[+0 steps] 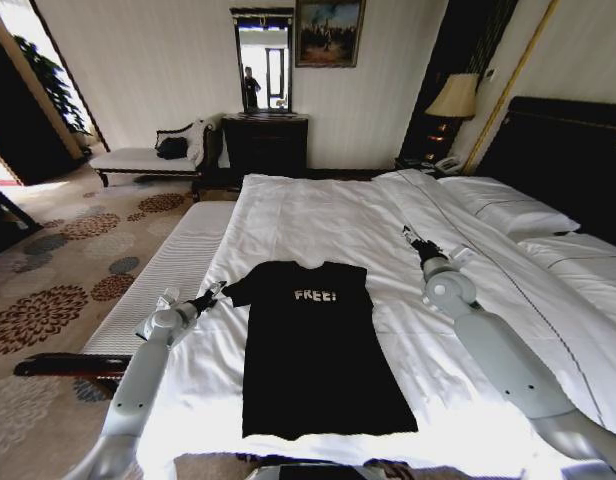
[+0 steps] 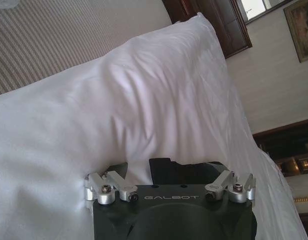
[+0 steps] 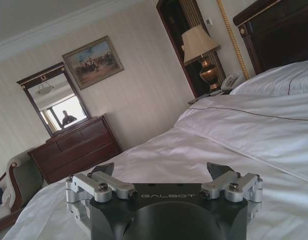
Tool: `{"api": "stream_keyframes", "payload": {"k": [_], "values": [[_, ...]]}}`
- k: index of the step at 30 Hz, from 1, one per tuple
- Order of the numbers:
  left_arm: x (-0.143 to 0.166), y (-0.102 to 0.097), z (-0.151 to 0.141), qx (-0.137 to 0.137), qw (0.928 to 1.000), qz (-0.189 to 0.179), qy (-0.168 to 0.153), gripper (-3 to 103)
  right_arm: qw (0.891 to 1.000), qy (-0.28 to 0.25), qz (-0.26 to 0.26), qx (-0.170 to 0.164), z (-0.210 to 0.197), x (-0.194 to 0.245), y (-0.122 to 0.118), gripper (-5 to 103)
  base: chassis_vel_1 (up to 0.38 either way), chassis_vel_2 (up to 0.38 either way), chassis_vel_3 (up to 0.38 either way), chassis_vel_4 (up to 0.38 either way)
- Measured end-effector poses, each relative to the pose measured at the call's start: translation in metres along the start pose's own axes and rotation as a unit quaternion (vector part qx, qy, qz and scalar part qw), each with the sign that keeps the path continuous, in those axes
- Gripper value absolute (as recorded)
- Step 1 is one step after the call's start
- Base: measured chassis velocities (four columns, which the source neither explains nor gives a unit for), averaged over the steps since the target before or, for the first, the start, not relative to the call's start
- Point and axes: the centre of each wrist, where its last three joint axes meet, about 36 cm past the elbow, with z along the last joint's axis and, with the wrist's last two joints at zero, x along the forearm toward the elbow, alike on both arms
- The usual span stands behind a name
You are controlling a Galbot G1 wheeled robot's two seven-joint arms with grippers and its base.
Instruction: Fold the clothes on the bed.
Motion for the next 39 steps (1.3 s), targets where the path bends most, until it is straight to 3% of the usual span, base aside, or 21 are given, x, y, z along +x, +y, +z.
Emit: {"api": "stream_keyframes", "payload": {"k": [1, 2, 4, 10, 13, 16, 17, 22, 27, 31, 34, 35, 37, 38, 39], "values": [[-0.003, 0.001, 0.002, 0.000, 1.0000, 0.001, -0.001, 85, 1.000, 0.001, 0.001, 0.000, 0.001, 0.000, -0.001, 100, 0.000, 0.000, 0.000, 0.000], [-0.007, 0.002, 0.004, 0.000, 1.0000, 0.001, 0.000, 73, 1.000, 0.002, 0.002, 0.001, 0.002, 0.000, -0.002, 100, 0.000, 0.000, 0.000, 0.000], [-0.008, 0.002, 0.005, -0.001, 1.0000, 0.001, 0.000, 73, 1.000, 0.003, 0.003, 0.001, 0.002, 0.000, -0.002, 100, 0.000, 0.000, 0.000, 0.000], [-0.017, -0.003, 0.012, -0.004, 1.0000, 0.004, 0.005, 45, 1.000, 0.003, 0.004, -0.001, -0.001, 0.000, -0.004, 100, 0.000, 0.000, 0.000, 0.000], [-0.018, -0.004, 0.013, -0.004, 1.0000, 0.004, 0.006, 40, 1.000, 0.003, 0.005, -0.002, -0.001, 0.001, -0.005, 100, 0.000, 0.000, 0.000, 0.000], [-0.016, -0.004, 0.014, -0.008, 0.9999, 0.007, 0.003, 24, 1.000, 0.004, 0.006, -0.003, 0.000, 0.001, -0.005, 100, 0.000, 0.000, 0.000, 0.000], [-0.015, -0.003, 0.013, -0.010, 0.9999, 0.009, 0.001, 24, 1.000, 0.005, 0.007, -0.004, 0.001, 0.001, -0.005, 100, 0.000, 0.000, 0.000, 0.000], [-0.011, 0.000, 0.007, -0.016, 0.9997, 0.012, -0.014, 4, 1.000, 0.009, 0.009, -0.005, 0.006, 0.000, -0.005, 100, 0.000, 0.000, 0.000, 0.000], [-0.013, -0.004, 0.000, -0.022, 0.9990, 0.028, -0.028, 0, 1.000, 0.012, 0.010, -0.005, 0.009, -0.003, -0.003, 100, 0.000, 0.000, 0.000, 0.000], [-0.018, -0.028, 0.003, -0.046, 0.9965, 0.064, -0.026, 0, 1.000, 0.016, 0.010, -0.004, 0.012, -0.004, -0.002, 100, 0.000, 0.000, 0.000, 0.000], [-0.021, -0.068, 0.012, -0.095, 0.9899, 0.104, -0.017, 0, 1.000, 0.018, 0.011, -0.002, 0.014, -0.004, -0.001, 100, 0.000, 0.000, 0.000, 0.000], [-0.021, -0.068, 0.012, -0.095, 0.9899, 0.104, -0.017, 0, 1.000, 0.018, 0.011, -0.002, 0.014, -0.004, -0.001, 100, 0.000, 0.000, 0.000, 0.000], [-0.026, -0.096, 0.020, -0.132, 0.9832, 0.126, -0.011, 0, 1.000, 0.019, 0.011, -0.002, 0.015, -0.004, -0.001, 100, 0.000, 0.000, 0.000, 0.000], [-0.026, -0.096, 0.020, -0.132, 0.9832, 0.126, -0.011, 0, 1.000, 0.019, 0.011, -0.002, 0.015, -0.004, -0.001, 100, 0.000, 0.000, 0.000, 0.000], [-0.029, -0.110, 0.026, -0.151, 0.9791, 0.136, -0.005, 0, 1.000, 0.019, 0.012, -0.001, 0.016, -0.004, -0.001, 100, 0.000, 0.000, 0.000, 0.000]]}}
